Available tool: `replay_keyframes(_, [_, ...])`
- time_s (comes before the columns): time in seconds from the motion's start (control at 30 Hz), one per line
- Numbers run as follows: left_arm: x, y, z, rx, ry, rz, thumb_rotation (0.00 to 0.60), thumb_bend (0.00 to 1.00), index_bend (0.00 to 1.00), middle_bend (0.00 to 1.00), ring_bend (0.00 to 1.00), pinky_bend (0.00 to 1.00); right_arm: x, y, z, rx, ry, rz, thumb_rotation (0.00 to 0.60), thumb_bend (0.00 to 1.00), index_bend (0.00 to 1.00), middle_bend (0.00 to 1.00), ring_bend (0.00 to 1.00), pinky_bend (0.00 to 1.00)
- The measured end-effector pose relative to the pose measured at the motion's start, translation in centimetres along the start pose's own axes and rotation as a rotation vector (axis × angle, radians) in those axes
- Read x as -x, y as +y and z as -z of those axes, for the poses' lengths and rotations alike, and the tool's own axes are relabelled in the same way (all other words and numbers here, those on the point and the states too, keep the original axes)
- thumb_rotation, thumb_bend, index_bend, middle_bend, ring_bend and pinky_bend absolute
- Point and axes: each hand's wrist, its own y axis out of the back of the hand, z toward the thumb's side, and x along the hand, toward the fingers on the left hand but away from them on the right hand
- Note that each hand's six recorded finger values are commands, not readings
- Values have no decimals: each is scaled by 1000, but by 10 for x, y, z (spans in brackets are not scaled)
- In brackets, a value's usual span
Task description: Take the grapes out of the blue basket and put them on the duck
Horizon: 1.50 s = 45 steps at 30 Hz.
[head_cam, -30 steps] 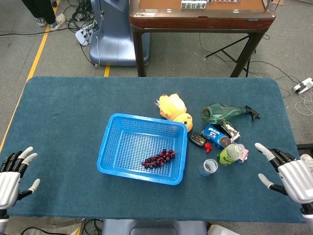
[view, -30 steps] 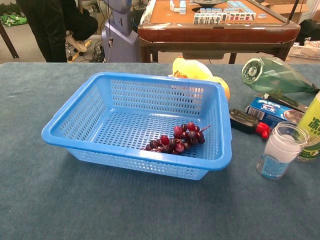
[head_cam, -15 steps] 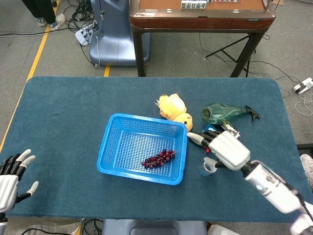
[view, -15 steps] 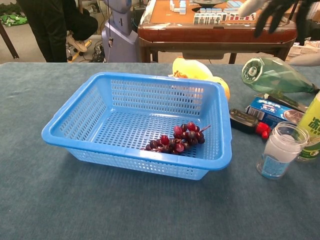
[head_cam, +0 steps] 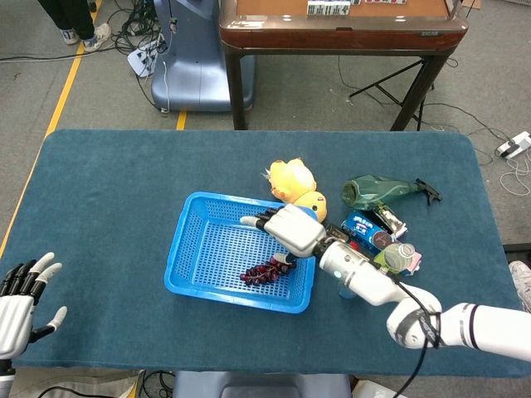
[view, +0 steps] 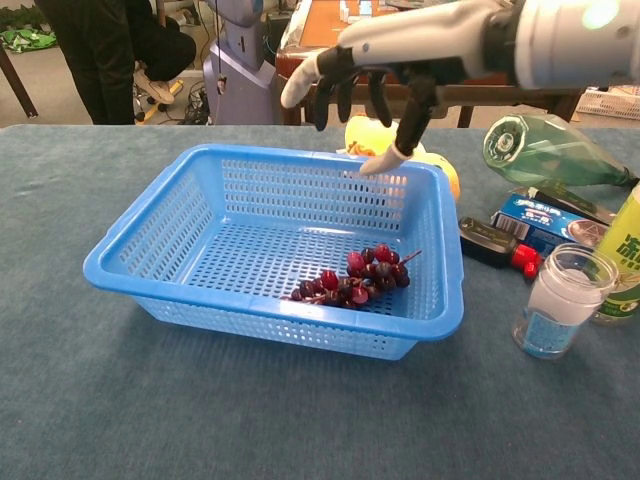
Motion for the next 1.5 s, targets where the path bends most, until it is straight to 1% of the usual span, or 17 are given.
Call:
replay_keyframes(0.17, [0, 0, -2, -2, -4, 1, 600, 307, 208, 94, 75, 54, 32, -27, -7, -55, -15, -83, 600, 143, 149, 260, 255, 434])
replay_keyframes(0.37, [1, 0, 1, -4, 7, 4, 600, 307, 208, 94, 75, 54, 56, -60, -19, -119, -18, -164, 600, 106, 149, 217, 204, 398])
replay_keyframes(0.57, [3, 2, 5, 4, 15, 3, 600, 307, 208, 94, 75, 54, 64, -82, -27, -181, -14, -220, 600, 85, 149, 200, 197, 392])
replay_keyframes(0.87, [2, 1, 6, 9, 12, 6, 600, 307, 208, 94, 75, 54, 66, -103, -31, -239, -17, -275, 600, 76, 149, 199, 197, 392])
replay_keyframes(1.07, [1, 1, 6, 8, 13, 5, 600, 307, 208, 94, 75, 54, 62, -103, -31, -221, -16, -278, 600, 77, 149, 199, 197, 392])
replay_keyframes(1.37, [1, 1, 5, 4, 14, 7, 600, 307, 208, 94, 75, 54, 53, -80, -32, -189, 5, -222, 600, 76, 149, 199, 197, 391])
replay_keyframes(1.5, [1, 0, 6, 2, 16, 9, 600, 307, 208, 94, 75, 54, 49, -79, -32, -181, 12, -229, 600, 62, 149, 199, 197, 392])
